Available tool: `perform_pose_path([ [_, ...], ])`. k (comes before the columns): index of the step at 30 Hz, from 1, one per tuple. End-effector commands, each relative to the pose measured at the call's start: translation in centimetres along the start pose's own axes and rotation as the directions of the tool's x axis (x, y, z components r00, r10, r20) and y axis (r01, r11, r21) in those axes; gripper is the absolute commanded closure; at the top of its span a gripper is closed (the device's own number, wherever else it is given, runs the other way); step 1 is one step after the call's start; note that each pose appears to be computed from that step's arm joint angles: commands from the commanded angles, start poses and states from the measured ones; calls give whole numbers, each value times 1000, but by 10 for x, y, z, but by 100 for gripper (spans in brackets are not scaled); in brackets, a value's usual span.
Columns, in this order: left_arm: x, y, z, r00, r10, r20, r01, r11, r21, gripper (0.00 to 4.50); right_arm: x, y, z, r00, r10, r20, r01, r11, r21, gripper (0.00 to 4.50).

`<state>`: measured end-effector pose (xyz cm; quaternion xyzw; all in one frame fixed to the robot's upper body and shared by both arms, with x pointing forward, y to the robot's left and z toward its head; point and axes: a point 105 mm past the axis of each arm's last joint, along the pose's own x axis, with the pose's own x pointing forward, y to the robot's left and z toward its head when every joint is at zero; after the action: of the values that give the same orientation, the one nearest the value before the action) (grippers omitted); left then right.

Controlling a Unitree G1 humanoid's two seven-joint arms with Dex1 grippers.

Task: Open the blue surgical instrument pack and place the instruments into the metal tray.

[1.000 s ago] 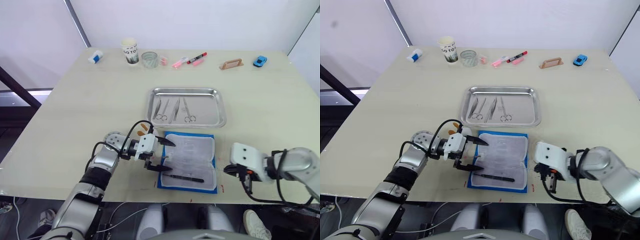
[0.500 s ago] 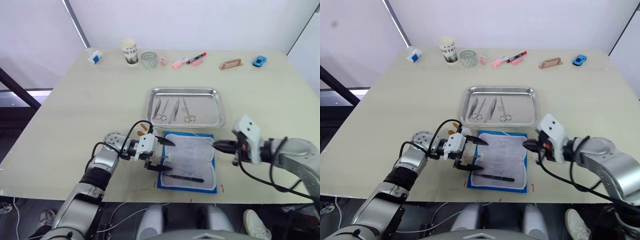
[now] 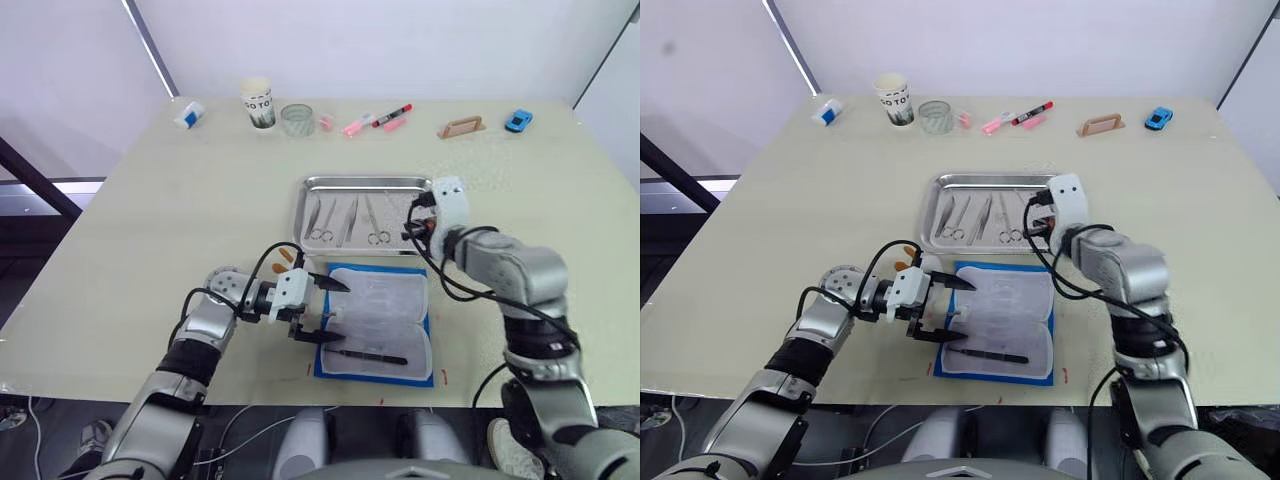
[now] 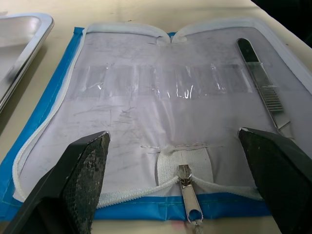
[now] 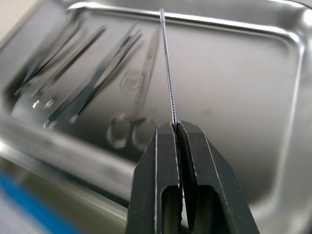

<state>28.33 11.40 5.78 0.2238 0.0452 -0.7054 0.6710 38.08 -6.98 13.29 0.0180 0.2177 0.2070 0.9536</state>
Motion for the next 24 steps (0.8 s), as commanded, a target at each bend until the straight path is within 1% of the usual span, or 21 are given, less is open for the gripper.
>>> perform_pose_path([
  [1, 5, -20, -29, 997, -38, -73, 28, 991, -128, 0, 13, -1, 19, 997, -45, 68, 45, 999, 2, 448],
  [7, 6, -21, -28, 997, -31, -70, 22, 991, -131, 0, 29, 3, 19, 995, -64, 75, 59, 996, 66, 448],
  [18, 5, -21, -29, 997, -27, -74, 16, 991, -135, 0, 35, 0, 8, 995, -77, 58, 72, 993, 89, 448],
  [19, 5, -21, -29, 997, -27, -74, 17, 991, -135, 0, 35, -1, 8, 995, -77, 57, 71, 993, 91, 403],
  [20, 5, -21, -29, 997, -27, -74, 17, 991, -135, 0, 36, -1, 8, 995, -76, 57, 71, 993, 91, 389],
  [21, 5, -21, -29, 997, -28, -74, 17, 991, -136, 0, 36, -1, 7, 996, -76, 56, 71, 993, 91, 342],
  [22, 5, -21, -29, 997, -29, -75, 18, 991, -136, 0, 35, 1, 8, 996, -67, 57, 62, 994, 85, 326],
  [24, 5, -21, -29, 997, -30, -75, 20, 990, -136, 0, 34, 3, 9, 997, -51, 62, 46, 996, 81, 229],
])
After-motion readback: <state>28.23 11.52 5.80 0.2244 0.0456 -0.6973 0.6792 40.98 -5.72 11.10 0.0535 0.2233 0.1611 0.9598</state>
